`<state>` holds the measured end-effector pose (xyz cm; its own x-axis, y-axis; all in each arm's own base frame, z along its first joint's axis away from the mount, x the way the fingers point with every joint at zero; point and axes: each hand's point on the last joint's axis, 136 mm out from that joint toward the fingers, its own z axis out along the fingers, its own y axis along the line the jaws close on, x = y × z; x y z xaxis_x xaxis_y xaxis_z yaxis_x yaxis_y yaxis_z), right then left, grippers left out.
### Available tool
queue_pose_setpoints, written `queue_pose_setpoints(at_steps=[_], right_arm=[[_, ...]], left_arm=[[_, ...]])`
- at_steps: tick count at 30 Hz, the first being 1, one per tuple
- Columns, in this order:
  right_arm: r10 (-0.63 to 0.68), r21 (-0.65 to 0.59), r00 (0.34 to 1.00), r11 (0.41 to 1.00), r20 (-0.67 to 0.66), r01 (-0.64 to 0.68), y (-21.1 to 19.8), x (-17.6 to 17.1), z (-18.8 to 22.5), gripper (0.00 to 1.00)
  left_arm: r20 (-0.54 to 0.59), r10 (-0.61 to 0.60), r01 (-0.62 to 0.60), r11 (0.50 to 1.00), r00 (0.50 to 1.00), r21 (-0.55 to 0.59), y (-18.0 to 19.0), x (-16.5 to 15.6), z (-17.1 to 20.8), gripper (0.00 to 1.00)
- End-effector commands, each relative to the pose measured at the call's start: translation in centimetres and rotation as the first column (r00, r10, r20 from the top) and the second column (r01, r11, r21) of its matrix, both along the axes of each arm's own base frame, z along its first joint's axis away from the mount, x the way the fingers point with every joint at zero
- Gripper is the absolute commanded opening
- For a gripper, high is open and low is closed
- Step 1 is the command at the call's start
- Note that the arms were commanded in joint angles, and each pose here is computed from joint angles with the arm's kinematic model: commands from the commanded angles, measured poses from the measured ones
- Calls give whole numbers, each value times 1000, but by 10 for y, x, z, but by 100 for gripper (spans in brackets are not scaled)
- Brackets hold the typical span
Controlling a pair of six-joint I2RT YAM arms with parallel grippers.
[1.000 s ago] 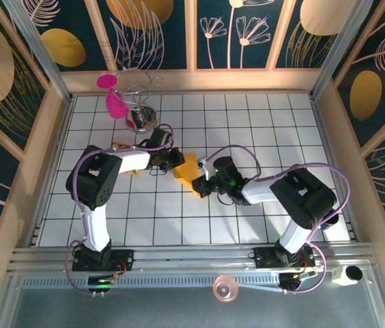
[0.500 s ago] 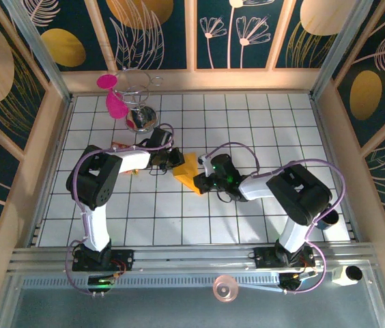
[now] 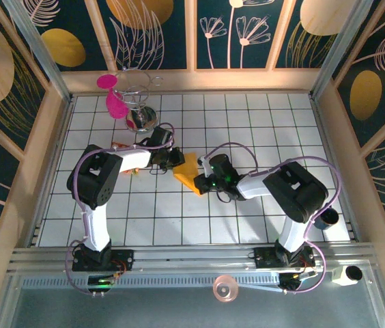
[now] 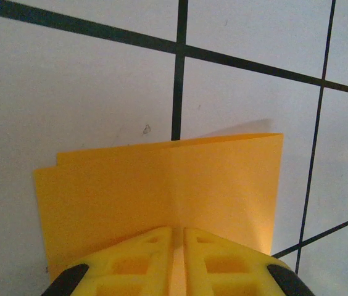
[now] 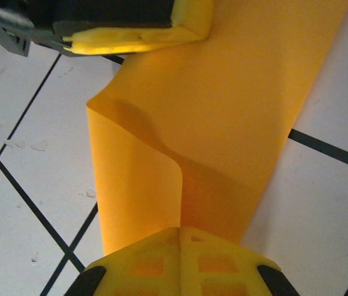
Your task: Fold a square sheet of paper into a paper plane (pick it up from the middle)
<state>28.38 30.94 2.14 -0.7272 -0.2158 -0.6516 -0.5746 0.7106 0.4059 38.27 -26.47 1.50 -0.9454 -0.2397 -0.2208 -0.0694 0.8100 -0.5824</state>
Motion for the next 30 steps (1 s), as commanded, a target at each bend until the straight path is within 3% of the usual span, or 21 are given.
queue_pose_setpoints(at_steps=[1, 9, 18, 24, 30], right_arm=[[-38, -29, 999, 999, 4, 38, -3, 11, -3, 0], [-37, -44, 999, 998, -15, 37, -4, 10, -9, 0], [-52, -39, 998, 998, -40, 51, -5, 8, -9, 0], [-72, -30, 996, 997, -59, 71, -5, 10, -10, 0], [-111, -49, 990, 993, -84, 107, -8, 13, -15, 0]], left_arm=[[-73, -12, 16, 998, 997, 59, 6, -13, -23, 14], [-60, -18, 22, 998, 998, 58, 4, -9, -17, 14], [111, 61, -59, 998, 992, -17, 4, 13, 56, 23], [90, 135, -125, 986, 987, -109, 13, -13, 62, 24], [33, 163, -149, 954, 986, -259, 3, -45, 65, 17]])
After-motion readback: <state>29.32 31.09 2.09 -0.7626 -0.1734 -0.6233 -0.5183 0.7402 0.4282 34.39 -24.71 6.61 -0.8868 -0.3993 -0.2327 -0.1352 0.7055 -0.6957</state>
